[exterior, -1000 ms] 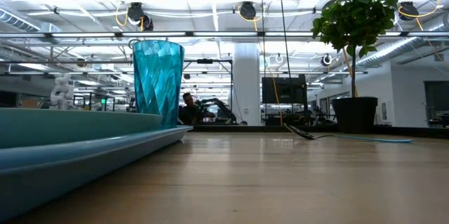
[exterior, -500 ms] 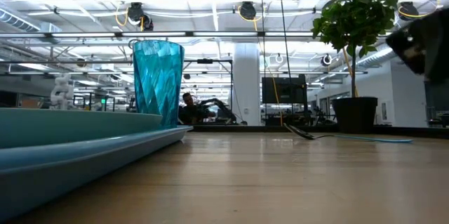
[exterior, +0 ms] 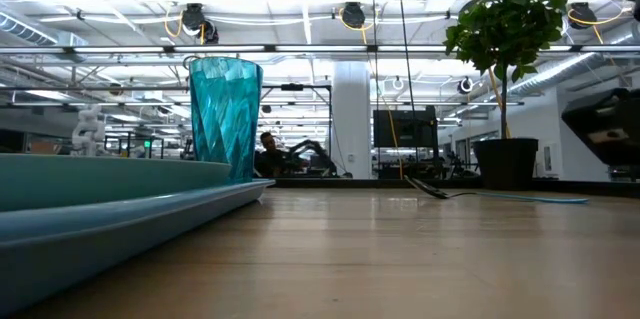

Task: Pick and place plate/cup/fork/spoon on tray
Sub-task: Put the blue fork on the blue tray to the bottom of the green plate

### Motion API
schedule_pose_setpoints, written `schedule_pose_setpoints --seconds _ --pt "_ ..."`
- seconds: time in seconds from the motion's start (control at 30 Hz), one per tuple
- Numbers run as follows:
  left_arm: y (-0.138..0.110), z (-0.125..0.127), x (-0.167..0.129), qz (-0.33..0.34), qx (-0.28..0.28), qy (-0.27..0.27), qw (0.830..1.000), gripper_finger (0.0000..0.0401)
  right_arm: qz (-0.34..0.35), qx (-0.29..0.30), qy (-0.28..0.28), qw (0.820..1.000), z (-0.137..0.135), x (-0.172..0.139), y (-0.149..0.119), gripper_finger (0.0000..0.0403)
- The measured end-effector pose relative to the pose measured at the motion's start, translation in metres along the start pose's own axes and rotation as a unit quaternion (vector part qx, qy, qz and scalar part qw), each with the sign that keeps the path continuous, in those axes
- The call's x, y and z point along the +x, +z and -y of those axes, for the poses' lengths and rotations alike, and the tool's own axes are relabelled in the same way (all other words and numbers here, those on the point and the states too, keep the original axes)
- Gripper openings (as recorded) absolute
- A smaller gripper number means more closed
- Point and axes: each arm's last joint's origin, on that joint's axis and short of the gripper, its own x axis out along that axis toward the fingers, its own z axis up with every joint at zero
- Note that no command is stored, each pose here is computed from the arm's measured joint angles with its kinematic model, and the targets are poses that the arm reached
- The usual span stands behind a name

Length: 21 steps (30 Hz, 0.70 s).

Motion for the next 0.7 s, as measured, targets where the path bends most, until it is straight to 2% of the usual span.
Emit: schedule_pose_setpoints --seconds 0.2,0.43,0.7 --pt "0.0 0.0 0.0 0.0 0.0 0.0 1.0 0.0122 0.003 0.011 -0.011 1.0 0.0 0.009 -0.004 0.0115" --pt "0.0 0.0 0.0 0.0 -0.002 0.0 1.0 0.0122 0.006 0.011 -0.011 1.0 0.0 0.01 -0.004 0.0016" --pt "0.005 0.002 0.0 0.025 0.005 -0.006 1.0 0.0122 0.028 0.034 -0.019 0.999 0.007 0.011 0.006 0.001"
